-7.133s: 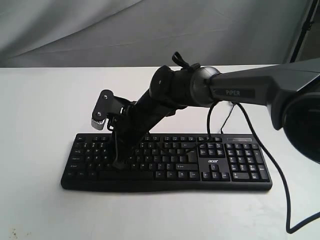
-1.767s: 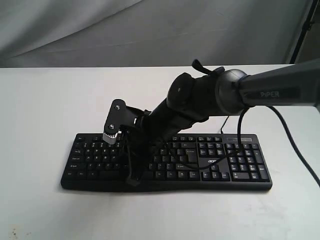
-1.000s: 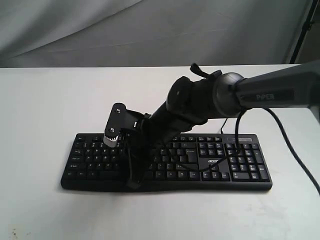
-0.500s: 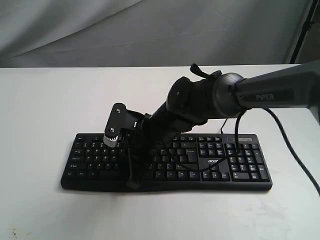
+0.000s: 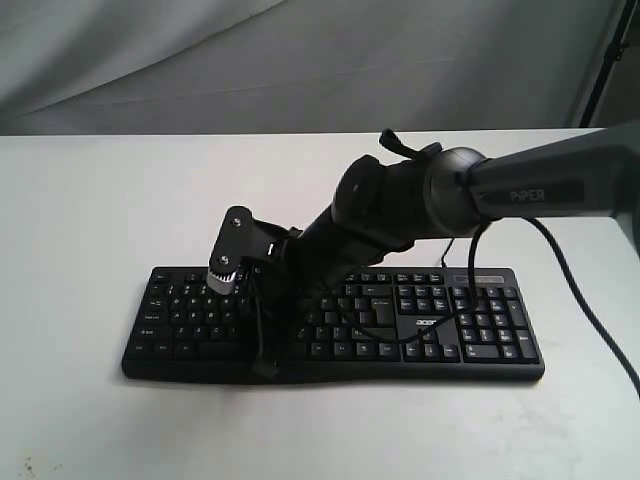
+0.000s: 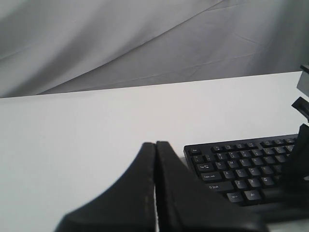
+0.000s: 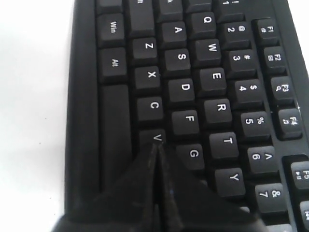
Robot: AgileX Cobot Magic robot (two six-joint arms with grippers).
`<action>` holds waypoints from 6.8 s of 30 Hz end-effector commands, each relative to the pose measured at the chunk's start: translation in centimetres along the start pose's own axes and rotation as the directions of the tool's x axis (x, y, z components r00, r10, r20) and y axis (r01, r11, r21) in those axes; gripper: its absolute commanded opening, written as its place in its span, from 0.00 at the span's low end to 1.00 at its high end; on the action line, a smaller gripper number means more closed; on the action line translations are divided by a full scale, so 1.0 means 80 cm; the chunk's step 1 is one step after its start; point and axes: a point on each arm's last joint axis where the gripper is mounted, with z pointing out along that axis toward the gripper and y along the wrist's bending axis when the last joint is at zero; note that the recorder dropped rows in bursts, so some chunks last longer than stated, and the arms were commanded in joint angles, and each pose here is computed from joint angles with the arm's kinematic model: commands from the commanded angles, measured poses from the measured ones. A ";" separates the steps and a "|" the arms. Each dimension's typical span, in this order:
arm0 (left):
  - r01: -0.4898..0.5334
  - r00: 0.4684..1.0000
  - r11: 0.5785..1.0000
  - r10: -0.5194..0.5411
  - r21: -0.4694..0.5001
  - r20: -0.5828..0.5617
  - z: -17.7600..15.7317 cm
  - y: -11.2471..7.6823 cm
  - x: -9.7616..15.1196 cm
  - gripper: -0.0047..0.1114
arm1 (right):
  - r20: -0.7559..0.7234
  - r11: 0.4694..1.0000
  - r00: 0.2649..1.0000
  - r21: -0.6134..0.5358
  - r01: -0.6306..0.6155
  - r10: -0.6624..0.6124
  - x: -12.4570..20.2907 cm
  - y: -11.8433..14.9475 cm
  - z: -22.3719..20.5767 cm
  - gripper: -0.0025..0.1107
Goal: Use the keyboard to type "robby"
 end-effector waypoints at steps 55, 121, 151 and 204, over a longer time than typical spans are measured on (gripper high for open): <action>-0.003 1.000 1.000 0.003 0.005 0.005 0.000 0.000 0.001 0.04 | -0.013 1.000 1.000 -0.002 0.025 -0.025 -0.001 0.002 -0.005 0.02; -0.003 1.000 1.000 0.003 0.005 0.005 0.000 0.000 0.001 0.04 | 0.021 0.999 1.000 -0.035 -0.001 0.002 0.000 -0.051 -0.008 0.02; -0.003 1.000 1.000 0.003 0.005 0.005 0.000 0.000 0.001 0.04 | 0.153 0.990 0.985 0.124 0.061 -0.080 -0.066 -0.032 -0.129 0.02; -0.003 1.000 1.000 0.003 0.005 0.005 0.000 0.000 0.001 0.04 | 0.935 0.483 0.353 0.322 -0.814 -0.028 0.132 0.241 -0.438 0.02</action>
